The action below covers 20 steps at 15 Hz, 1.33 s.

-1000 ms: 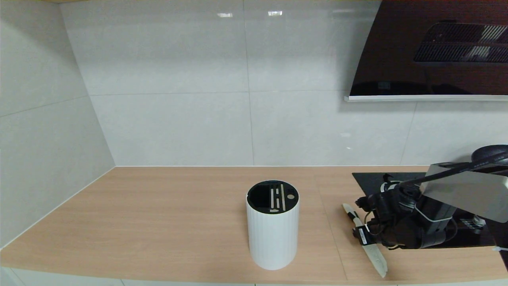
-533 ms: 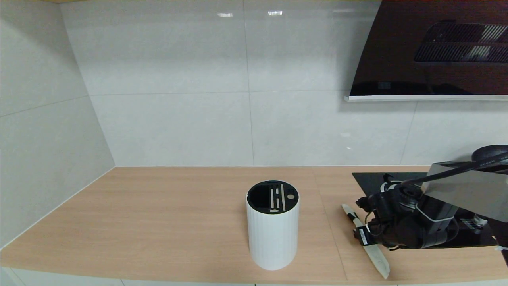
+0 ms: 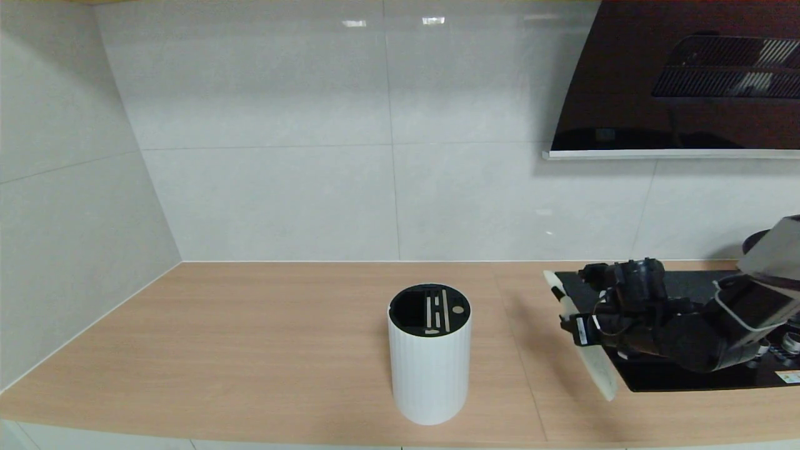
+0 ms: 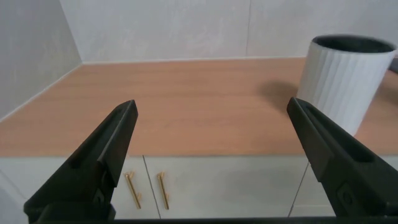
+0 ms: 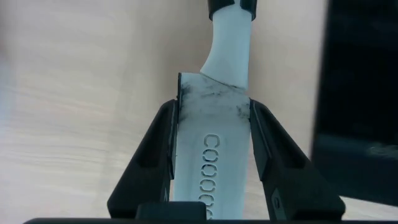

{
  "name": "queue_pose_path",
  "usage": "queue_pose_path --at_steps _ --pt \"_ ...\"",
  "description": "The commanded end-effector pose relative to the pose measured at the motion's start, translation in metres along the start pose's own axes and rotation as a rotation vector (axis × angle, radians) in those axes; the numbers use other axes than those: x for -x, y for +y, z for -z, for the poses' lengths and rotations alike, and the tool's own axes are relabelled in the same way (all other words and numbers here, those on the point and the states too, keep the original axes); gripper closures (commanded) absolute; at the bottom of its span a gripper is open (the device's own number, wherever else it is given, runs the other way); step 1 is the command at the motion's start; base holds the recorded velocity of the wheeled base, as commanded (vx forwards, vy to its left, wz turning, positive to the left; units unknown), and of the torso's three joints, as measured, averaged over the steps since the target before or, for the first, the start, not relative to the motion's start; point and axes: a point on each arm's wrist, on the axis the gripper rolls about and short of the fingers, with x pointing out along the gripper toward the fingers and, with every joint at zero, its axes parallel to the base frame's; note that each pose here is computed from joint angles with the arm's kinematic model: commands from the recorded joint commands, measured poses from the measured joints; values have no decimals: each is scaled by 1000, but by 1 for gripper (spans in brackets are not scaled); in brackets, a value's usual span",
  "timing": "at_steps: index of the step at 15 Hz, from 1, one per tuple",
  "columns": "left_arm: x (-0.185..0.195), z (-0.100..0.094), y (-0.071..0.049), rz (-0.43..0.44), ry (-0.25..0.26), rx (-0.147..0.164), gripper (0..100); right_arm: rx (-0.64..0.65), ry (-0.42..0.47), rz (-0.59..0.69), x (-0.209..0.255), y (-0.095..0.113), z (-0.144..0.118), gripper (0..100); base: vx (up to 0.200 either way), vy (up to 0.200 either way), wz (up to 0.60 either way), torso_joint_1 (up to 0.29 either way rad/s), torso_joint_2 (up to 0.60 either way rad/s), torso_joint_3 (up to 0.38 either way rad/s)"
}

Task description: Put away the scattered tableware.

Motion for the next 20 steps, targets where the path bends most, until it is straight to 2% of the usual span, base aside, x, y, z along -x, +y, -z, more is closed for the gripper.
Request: queue_pose_path --at_steps 1,2,3,4,5,6,7,8,9,10,12,13,14,15,18,20 --pt "-1 -47 0 64 56 6 0 7 -224 -62 69 20 -54 100 0 0 0 0 0 0" --pt "-19 -72 0 111 174 -15 0 28 -296 -104 96 37 -80 100 0 0 0 0 0 0" --pt "-37 -82 0 129 242 -44 0 43 -328 -138 113 49 -92 100 0 0 0 0 0 0" --pt "-50 -89 1 140 283 -57 0 57 -340 -167 122 59 -97 100 0 0 0 0 0 0" --pt "-69 -100 1 169 316 -55 0 73 -359 -207 132 72 -100 100 0 0 0 0 0 0" --pt "-104 -115 -3 288 350 -13 0 93 -364 -255 137 89 -99 100 0 0 0 0 0 0" --pt "-109 -116 -3 302 356 -3 0 97 -365 -263 138 91 -98 100 0 0 0 0 0 0" --pt "-139 -116 -10 380 399 55 0 110 -361 -307 143 106 -94 100 0 0 0 0 0 0" --pt "-174 -116 -26 460 414 129 0 101 -348 -353 150 123 -86 100 0 0 0 0 0 0" --pt "-188 -116 -40 514 411 206 0 86 -355 -354 157 132 -84 100 0 0 0 0 0 0" --pt "-203 -116 -66 605 417 387 0 65 -361 -370 166 151 -79 100 0 0 0 0 0 0" --pt "-206 -113 -83 666 444 490 0 72 -357 -407 175 164 -73 100 0 0 0 0 0 0" --pt "-209 -109 -93 689 474 570 0 77 -351 -429 180 172 -69 100 0 0 0 0 0 0" --pt "-213 -107 -99 703 472 648 0 76 -341 -455 185 182 -62 100 0 0 0 0 0 0" --pt "-223 -104 -106 717 441 787 0 52 -330 -499 199 206 -50 100 0 0 0 0 0 0" --pt "-226 -94 -114 735 464 781 0 61 -327 -524 206 215 -45 100 0 0 0 0 0 0"
